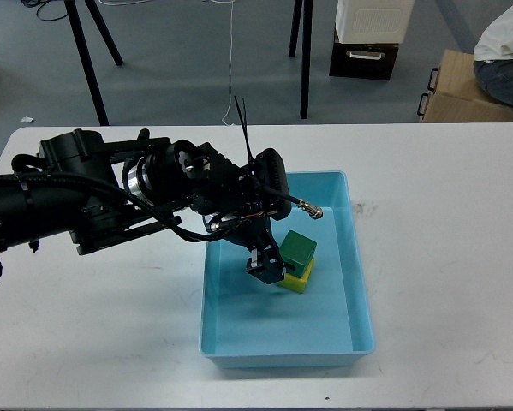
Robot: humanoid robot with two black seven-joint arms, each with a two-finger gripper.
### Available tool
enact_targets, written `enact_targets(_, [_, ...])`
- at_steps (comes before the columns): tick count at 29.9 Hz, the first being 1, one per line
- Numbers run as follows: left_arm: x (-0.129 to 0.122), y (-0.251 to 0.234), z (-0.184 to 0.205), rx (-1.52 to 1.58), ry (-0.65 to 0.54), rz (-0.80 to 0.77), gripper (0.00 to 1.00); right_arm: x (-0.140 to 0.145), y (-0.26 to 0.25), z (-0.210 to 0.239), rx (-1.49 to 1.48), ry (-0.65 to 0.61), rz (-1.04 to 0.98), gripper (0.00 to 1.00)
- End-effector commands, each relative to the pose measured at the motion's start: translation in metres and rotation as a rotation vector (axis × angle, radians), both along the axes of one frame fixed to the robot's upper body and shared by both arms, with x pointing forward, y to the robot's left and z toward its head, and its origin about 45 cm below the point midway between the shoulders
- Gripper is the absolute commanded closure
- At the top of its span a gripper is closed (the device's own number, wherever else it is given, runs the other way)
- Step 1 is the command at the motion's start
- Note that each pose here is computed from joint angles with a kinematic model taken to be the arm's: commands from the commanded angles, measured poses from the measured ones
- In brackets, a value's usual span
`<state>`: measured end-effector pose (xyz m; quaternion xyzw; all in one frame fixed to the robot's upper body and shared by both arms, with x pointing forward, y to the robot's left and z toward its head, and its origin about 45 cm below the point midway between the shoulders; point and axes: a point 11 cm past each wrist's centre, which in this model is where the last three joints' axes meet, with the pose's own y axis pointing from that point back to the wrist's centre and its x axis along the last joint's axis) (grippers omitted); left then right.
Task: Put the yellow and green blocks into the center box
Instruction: 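Carry the green cube over the tray and stack it on the yellow cube, then open the left gripper and lift it away from the stacked cubes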
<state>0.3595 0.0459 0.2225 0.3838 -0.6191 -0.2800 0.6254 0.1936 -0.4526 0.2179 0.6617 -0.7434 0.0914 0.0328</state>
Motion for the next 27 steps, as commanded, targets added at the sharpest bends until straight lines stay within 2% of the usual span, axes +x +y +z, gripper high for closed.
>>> enact_targets(1, [-0.007,-0.001,0.023,-0.092,0.042,0.007,0.00,0.005,0.007,-0.002,0.010,0.000,0.029,0.02])
enact_targets(4, [-0.010,-0.003,0.041,-0.184,0.089,0.035,0.00,0.013,0.020,0.000,0.027,-0.014,0.069,0.01])
enact_targets(8, [-0.004,-0.008,0.076,-0.414,0.238,0.143,0.00,0.031,0.052,-0.007,0.069,-0.018,0.164,0.01])
enact_targets(13, [0.020,0.020,0.113,-0.736,0.369,0.314,0.00,0.058,0.083,0.005,0.091,-0.074,0.258,0.01])
enact_targets(18, [0.035,0.096,0.087,-1.041,0.511,0.591,0.01,0.088,0.109,0.027,0.113,-0.158,0.327,0.01])
enact_targets(21, [0.033,0.131,0.070,-1.223,0.610,0.723,0.01,0.103,0.124,0.039,0.155,-0.200,0.350,0.01])
enact_targets(24, [0.025,0.155,0.056,-1.393,0.735,0.819,0.00,0.116,0.134,0.049,0.341,-0.235,0.343,0.01])
enact_targets(27, [0.029,0.180,0.045,-1.636,0.666,0.972,0.00,0.124,0.141,0.045,0.619,-0.185,0.349,0.01])
